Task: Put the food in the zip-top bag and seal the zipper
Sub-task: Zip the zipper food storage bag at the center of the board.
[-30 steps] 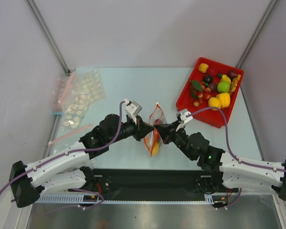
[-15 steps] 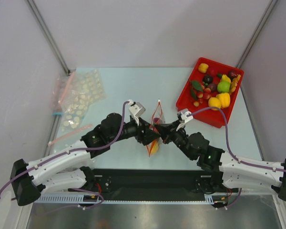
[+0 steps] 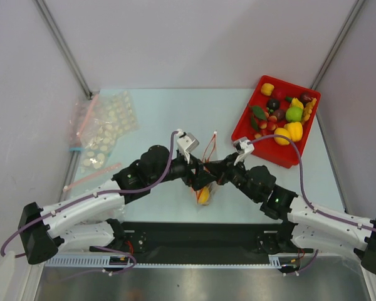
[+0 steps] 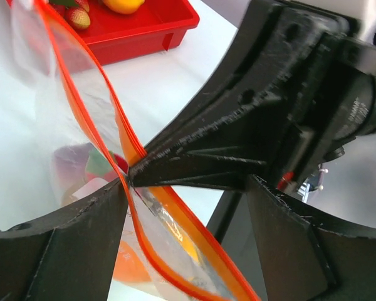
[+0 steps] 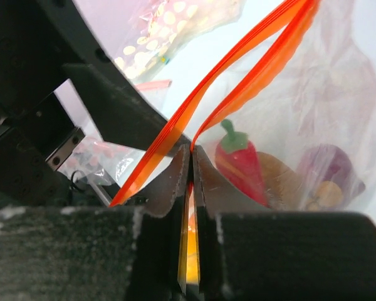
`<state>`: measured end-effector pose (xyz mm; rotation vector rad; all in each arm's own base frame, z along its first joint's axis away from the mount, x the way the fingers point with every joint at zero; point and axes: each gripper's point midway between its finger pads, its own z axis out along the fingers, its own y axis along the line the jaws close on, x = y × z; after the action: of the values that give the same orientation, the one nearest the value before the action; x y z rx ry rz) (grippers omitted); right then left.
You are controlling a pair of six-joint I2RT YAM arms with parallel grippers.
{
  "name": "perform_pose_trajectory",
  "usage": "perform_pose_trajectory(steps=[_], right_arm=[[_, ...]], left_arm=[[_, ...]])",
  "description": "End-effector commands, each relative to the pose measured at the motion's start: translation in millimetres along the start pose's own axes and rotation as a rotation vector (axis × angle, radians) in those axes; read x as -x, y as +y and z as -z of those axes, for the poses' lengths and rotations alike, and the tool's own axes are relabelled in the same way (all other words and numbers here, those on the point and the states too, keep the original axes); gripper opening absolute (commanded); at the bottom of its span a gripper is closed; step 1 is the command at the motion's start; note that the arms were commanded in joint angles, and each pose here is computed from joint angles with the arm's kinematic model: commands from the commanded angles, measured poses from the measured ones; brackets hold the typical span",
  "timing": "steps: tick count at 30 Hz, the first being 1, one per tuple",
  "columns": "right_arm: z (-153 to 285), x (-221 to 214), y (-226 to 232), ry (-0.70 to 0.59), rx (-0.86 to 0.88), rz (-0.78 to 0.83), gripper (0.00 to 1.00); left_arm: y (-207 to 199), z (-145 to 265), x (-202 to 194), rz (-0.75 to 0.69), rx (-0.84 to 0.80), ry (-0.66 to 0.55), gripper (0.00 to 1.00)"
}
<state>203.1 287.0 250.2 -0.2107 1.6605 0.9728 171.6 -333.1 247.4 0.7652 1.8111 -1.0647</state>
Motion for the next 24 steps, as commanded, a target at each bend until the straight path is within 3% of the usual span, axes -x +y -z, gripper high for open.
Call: perform_pose_trajectory(steps=[1,19,24], right_arm=[[-5,33,18,-0.035,0.083,-0.110,0.06],[-9,24,21,0.058,0.180,-0.165,0.16],[-8,25,19,0.055,0.180,-0.168,0.16]], left_arm=[[-8,2,10,-0.041,-0.019,-0.007,0.80],[11,-10,-3,-0.046,0.088,0.073,0.78],[18,-13,-8,-0.042,0.124,0.101,0.62]])
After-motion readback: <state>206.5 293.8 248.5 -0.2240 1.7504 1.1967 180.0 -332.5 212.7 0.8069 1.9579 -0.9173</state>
